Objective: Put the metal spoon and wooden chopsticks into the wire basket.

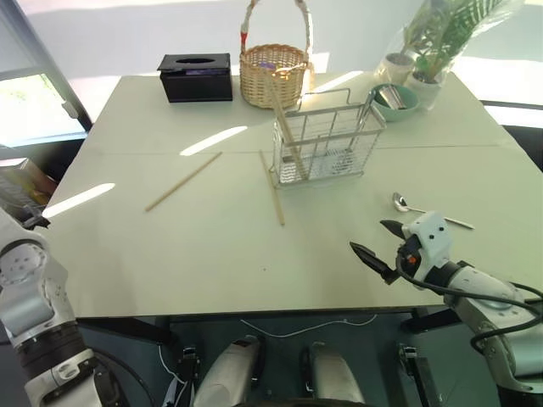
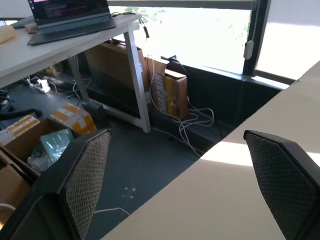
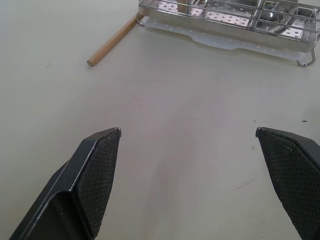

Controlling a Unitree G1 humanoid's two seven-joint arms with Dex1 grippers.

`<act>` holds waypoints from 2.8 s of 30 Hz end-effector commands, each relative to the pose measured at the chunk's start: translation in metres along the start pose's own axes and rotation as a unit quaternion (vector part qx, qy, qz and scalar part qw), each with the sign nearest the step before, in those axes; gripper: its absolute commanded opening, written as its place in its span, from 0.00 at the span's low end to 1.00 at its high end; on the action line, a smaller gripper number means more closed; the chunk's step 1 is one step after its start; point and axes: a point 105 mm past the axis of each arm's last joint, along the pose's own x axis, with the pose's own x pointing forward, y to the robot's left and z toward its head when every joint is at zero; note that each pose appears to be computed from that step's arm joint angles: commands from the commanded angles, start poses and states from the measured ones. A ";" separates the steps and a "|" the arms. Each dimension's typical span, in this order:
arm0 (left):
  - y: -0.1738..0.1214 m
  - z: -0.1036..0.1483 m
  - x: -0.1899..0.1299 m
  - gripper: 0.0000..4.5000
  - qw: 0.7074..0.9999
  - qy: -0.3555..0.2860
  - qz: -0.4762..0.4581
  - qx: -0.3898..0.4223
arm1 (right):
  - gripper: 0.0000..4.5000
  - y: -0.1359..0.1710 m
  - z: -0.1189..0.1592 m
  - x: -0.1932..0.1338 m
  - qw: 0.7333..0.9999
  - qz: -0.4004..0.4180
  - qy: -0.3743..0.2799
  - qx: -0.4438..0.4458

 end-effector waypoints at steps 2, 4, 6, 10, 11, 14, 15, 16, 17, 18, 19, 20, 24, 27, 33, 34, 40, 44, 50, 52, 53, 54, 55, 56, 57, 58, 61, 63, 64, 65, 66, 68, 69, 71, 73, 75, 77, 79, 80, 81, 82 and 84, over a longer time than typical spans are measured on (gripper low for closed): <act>0.001 0.009 0.003 1.00 1.000 -0.009 -0.002 -0.015 | 0.99 -0.002 0.012 -0.002 1.000 -0.007 -0.019 -0.018; -0.002 0.011 0.003 1.00 1.000 -0.011 -0.009 -0.016 | 0.99 -0.002 0.011 -0.003 1.000 -0.008 -0.019 -0.018; -0.004 0.011 0.002 1.00 1.000 -0.012 -0.014 -0.015 | 0.99 -0.002 0.011 -0.003 1.000 -0.009 -0.019 -0.017; -0.007 0.013 0.001 1.00 1.000 -0.016 -0.023 -0.014 | 0.99 -0.003 0.010 -0.003 1.000 -0.011 -0.017 -0.018; -0.008 0.013 0.000 1.00 0.999 -0.017 -0.024 -0.013 | 0.99 -0.003 0.010 -0.004 1.000 -0.011 -0.016 -0.019; -0.009 0.012 -0.001 1.00 0.999 -0.016 -0.030 -0.011 | 0.99 -0.005 0.011 -0.004 1.000 -0.012 -0.017 -0.020; -0.010 0.012 -0.001 1.00 0.999 -0.016 -0.032 -0.010 | 0.99 -0.005 0.011 -0.004 1.000 -0.013 -0.017 -0.021; -0.012 0.013 -0.001 1.00 0.999 -0.017 -0.037 -0.007 | 0.99 -0.006 0.011 -0.004 1.000 -0.014 -0.017 -0.022; -0.013 0.014 -0.001 1.00 0.999 -0.019 -0.040 -0.006 | 0.99 -0.007 0.011 -0.004 0.999 -0.016 -0.017 -0.022; -0.016 0.015 -0.002 1.00 0.999 -0.021 -0.047 -0.003 | 0.99 -0.007 0.011 -0.004 0.999 -0.017 -0.017 -0.023; -0.019 0.016 -0.002 1.00 0.998 -0.024 -0.053 -0.001 | 0.99 -0.008 0.011 -0.004 0.999 -0.018 -0.017 -0.023; -0.021 0.017 -0.003 1.00 0.998 -0.026 -0.058 0.001 | 0.99 -0.008 0.011 -0.004 0.999 -0.019 -0.017 -0.024; -0.037 0.023 -0.006 1.00 0.995 -0.038 -0.097 0.008 | 0.99 -0.012 0.014 -0.004 0.999 -0.027 -0.020 -0.028; -0.050 0.028 -0.010 1.00 0.990 -0.051 -0.127 0.015 | 0.99 -0.016 0.016 -0.004 0.999 -0.034 -0.022 -0.032; -0.067 0.032 -0.015 1.00 0.985 -0.055 -0.165 0.012 | 0.99 -0.020 0.017 -0.004 0.998 -0.036 -0.026 -0.039; -0.078 0.033 -0.018 1.00 0.979 -0.053 -0.199 0.008 | 0.99 -0.022 0.019 -0.004 0.998 -0.036 -0.025 -0.045; -0.153 0.052 -0.074 1.00 0.887 -0.048 -0.459 0.000 | 0.99 -0.058 0.042 -0.004 0.995 -0.037 -0.027 -0.084; -0.185 0.067 -0.128 1.00 0.780 -0.046 -0.624 0.022 | 0.99 -0.083 0.054 0.000 0.990 -0.011 0.002 -0.141; -0.198 0.072 -0.187 1.00 0.638 -0.029 -0.768 0.053 | 0.99 -0.116 0.051 0.014 0.984 0.033 0.050 -0.168; -0.200 0.072 -0.196 1.00 0.611 -0.023 -0.789 0.056 | 0.99 -0.121 0.048 0.018 0.983 0.052 0.065 -0.166; -0.201 0.072 -0.205 1.00 0.586 -0.020 -0.807 0.065 | 0.99 -0.129 0.044 0.023 0.982 0.054 0.079 -0.162; -0.202 0.072 -0.211 1.00 0.568 -0.018 -0.820 0.073 | 0.99 -0.135 0.041 0.028 0.982 0.052 0.090 -0.159; -0.203 0.071 -0.215 1.00 0.555 -0.017 -0.828 0.079 | 0.99 -0.140 0.040 0.031 0.981 0.052 0.098 -0.158; -0.204 0.072 -0.218 1.00 0.546 -0.017 -0.833 0.083 | 0.99 -0.146 0.037 0.035 0.980 0.049 0.108 -0.160; -0.204 0.072 -0.220 1.00 0.542 -0.018 -0.836 0.083 | 0.99 -0.150 0.035 0.038 0.979 0.046 0.117 -0.162; -0.205 0.073 -0.221 1.00 0.539 -0.018 -0.838 0.083 | 0.99 -0.155 0.033 0.040 0.977 0.044 0.126 -0.165; -0.205 0.074 -0.223 1.00 0.533 -0.019 -0.841 0.085 | 0.99 -0.162 0.026 0.045 0.973 0.041 0.155 -0.165; -0.204 0.073 -0.224 1.00 0.532 -0.019 -0.842 0.087 | 0.99 -0.163 0.019 0.046 0.969 0.048 0.176 -0.165; -0.203 0.073 -0.224 1.00 0.532 -0.017 -0.842 0.088 | 0.99 -0.162 0.014 0.045 0.966 0.058 0.188 -0.166; -0.203 0.072 -0.224 1.00 0.531 -0.017 -0.842 0.089 | 0.99 -0.161 0.009 0.044 0.963 0.068 0.199 -0.169; -0.202 0.072 -0.224 1.00 0.531 -0.017 -0.843 0.090 | 0.99 -0.160 0.006 0.043 0.961 0.074 0.206 -0.171; -0.201 0.072 -0.224 1.00 0.529 -0.015 -0.843 0.092 | 0.99 -0.160 0.002 0.040 0.956 0.081 0.218 -0.179; -0.200 0.071 -0.225 1.00 0.527 -0.015 -0.844 0.096 | 0.99 -0.162 -0.001 0.037 0.953 0.079 0.227 -0.185; -0.199 0.071 -0.227 1.00 0.522 -0.019 -0.846 0.103 | 0.99 -0.168 -0.005 0.033 0.947 0.064 0.246 -0.195; -0.199 0.074 -0.225 1.00 0.528 -0.024 -0.843 0.100 | 0.99 -0.172 -0.009 0.032 0.946 0.048 0.255 -0.196; -0.200 0.077 -0.223 1.00 0.535 -0.028 -0.839 0.095 | 0.99 -0.173 -0.011 0.032 0.946 0.043 0.256 -0.192; -0.200 0.078 -0.223 1.00 0.538 -0.029 -0.837 0.094 | 0.99 -0.172 -0.014 0.032 0.948 0.043 0.257 -0.183; -0.200 0.079 -0.224 1.00 0.537 -0.029 -0.838 0.094 | 0.88 -0.171 -0.018 0.032 0.949 0.043 0.260 -0.174; -0.201 0.080 -0.225 1.00 0.536 -0.031 -0.838 0.094 | 0.79 -0.170 -0.020 0.031 0.949 0.046 0.262 -0.168; -0.201 0.081 -0.225 1.00 0.536 -0.032 -0.839 0.093 | 0.71 -0.170 -0.021 0.031 0.950 0.049 0.263 -0.164; -0.202 0.083 -0.226 1.00 0.535 -0.033 -0.839 0.092 | 0.60 -0.169 -0.022 0.030 0.950 0.051 0.263 -0.158; -0.203 0.087 -0.226 1.00 0.534 -0.036 -0.840 0.088 | 0.39 -0.169 -0.022 0.030 0.953 0.051 0.261 -0.148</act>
